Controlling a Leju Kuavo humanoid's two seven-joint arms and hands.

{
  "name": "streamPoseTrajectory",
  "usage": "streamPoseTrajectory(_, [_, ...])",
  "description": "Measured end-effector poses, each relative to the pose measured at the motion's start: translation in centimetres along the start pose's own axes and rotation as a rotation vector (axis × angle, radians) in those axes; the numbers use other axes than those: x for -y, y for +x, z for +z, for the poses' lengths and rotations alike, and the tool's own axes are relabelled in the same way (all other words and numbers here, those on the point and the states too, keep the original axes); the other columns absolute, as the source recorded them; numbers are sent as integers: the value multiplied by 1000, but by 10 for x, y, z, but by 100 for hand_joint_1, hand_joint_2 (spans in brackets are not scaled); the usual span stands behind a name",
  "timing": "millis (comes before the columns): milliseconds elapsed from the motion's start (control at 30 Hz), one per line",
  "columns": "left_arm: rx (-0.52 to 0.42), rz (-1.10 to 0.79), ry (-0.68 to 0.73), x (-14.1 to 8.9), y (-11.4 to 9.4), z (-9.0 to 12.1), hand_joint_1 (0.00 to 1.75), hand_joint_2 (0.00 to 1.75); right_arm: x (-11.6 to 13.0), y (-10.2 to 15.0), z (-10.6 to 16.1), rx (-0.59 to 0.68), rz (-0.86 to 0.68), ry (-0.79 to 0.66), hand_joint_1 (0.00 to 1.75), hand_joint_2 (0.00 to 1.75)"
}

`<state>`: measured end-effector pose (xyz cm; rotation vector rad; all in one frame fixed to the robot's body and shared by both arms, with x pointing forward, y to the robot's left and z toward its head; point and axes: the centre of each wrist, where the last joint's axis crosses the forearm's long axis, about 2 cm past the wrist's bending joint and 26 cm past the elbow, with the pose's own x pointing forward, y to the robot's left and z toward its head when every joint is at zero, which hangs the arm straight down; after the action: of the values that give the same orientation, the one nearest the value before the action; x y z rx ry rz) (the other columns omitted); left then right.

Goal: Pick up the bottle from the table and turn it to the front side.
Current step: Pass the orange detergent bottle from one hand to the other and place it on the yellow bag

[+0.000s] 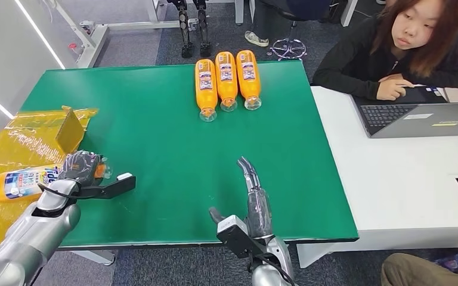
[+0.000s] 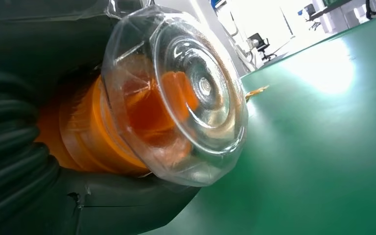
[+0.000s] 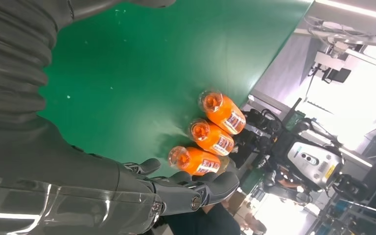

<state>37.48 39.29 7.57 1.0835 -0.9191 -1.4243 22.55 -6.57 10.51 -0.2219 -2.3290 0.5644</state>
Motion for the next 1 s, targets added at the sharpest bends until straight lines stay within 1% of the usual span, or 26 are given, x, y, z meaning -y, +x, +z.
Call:
streamPoseTrajectory(33, [-2,-2,-6,1,-1,0,153,175,0,0,1,1,-2,0,0,175])
streamPoseTrajectory(100, [-6,-8,-19,3,-3,1,70,175,0,-1,2,3,-8,-1,0,175])
streamPoseTrajectory(133, [-7,-10,-23,4,-4,2,32,175,0,-2,3,4,-9,0,0,175])
streamPoseTrajectory(167, [-7,-13,-26,5,-5,2,3,175,0,-3,4,4,-9,2,0,175])
streamPoseTrajectory(200, [-6,-17,-26,5,-5,2,0,175,0,-3,4,3,-9,3,0,175])
streamPoseTrajectory(800, [5,-47,-20,8,-3,3,0,175,0,-4,5,-8,-3,8,0,175])
streamPoseTrajectory(1000, [20,-59,-20,6,0,2,0,175,0,-3,4,-13,5,12,0,175])
